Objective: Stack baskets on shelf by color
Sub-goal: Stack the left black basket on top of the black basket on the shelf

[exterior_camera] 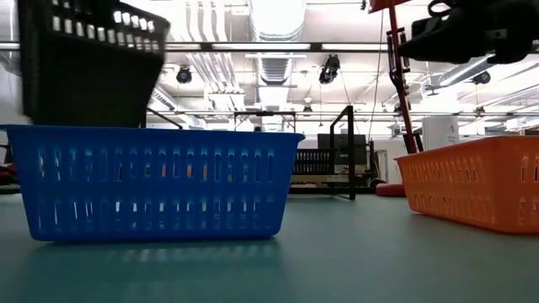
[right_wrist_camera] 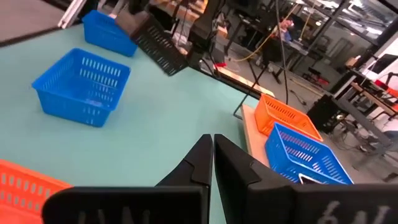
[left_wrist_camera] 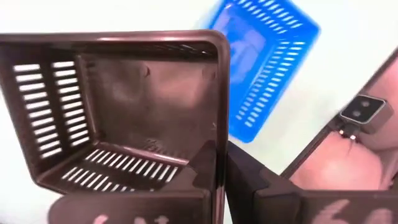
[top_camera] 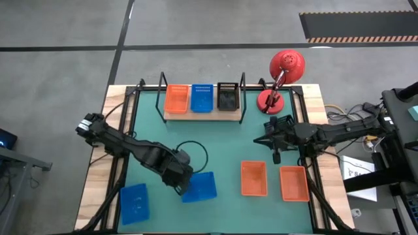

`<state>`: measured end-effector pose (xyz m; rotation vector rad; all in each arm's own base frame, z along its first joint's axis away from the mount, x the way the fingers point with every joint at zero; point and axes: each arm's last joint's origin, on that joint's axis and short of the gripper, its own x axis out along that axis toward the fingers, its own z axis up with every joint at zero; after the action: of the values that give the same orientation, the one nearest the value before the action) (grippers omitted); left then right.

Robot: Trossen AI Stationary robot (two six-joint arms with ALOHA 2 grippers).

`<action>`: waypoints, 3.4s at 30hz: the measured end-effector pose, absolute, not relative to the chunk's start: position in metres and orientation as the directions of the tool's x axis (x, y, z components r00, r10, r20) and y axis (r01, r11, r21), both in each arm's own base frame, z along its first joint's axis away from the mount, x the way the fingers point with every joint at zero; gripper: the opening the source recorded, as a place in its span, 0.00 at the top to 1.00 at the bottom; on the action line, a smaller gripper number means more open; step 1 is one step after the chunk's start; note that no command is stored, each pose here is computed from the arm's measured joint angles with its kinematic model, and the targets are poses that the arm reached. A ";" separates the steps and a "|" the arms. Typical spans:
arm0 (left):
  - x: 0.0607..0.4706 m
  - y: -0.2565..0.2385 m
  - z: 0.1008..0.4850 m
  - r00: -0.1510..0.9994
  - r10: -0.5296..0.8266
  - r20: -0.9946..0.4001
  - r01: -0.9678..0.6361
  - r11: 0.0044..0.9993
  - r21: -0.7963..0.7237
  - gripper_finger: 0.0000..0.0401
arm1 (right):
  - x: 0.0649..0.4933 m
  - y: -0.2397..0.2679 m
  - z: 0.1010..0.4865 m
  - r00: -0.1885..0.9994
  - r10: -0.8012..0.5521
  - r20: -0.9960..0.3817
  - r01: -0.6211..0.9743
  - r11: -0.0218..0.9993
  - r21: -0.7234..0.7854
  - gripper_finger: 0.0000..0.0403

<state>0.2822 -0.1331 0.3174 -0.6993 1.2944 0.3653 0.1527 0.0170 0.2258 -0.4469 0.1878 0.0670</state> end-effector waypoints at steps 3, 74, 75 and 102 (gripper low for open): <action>0.295 -0.139 0.321 0.303 -0.148 -0.942 -0.531 0.794 -0.295 1.00 | 0.145 0.016 0.226 0.986 0.024 -0.166 -0.090 0.911 -0.402 0.98; 0.429 0.119 0.292 0.528 0.505 -0.683 -0.218 0.858 0.466 1.00 | 0.104 0.009 0.240 0.998 -0.013 -0.056 -0.009 0.925 -0.380 0.98; 0.429 0.119 0.292 0.532 0.505 -0.680 -0.220 0.858 0.465 1.00 | 0.104 0.009 0.240 0.998 -0.014 -0.056 -0.009 0.925 -0.381 0.98; 0.434 0.121 0.276 0.555 0.461 -0.693 -0.196 0.881 0.430 1.00 | 0.104 0.009 0.239 0.998 -0.029 -0.060 0.004 0.924 -0.382 0.98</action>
<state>0.4339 0.1207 0.2756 0.3204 0.9046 0.3962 0.1043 0.0090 0.2393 -0.3918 0.0647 -0.0172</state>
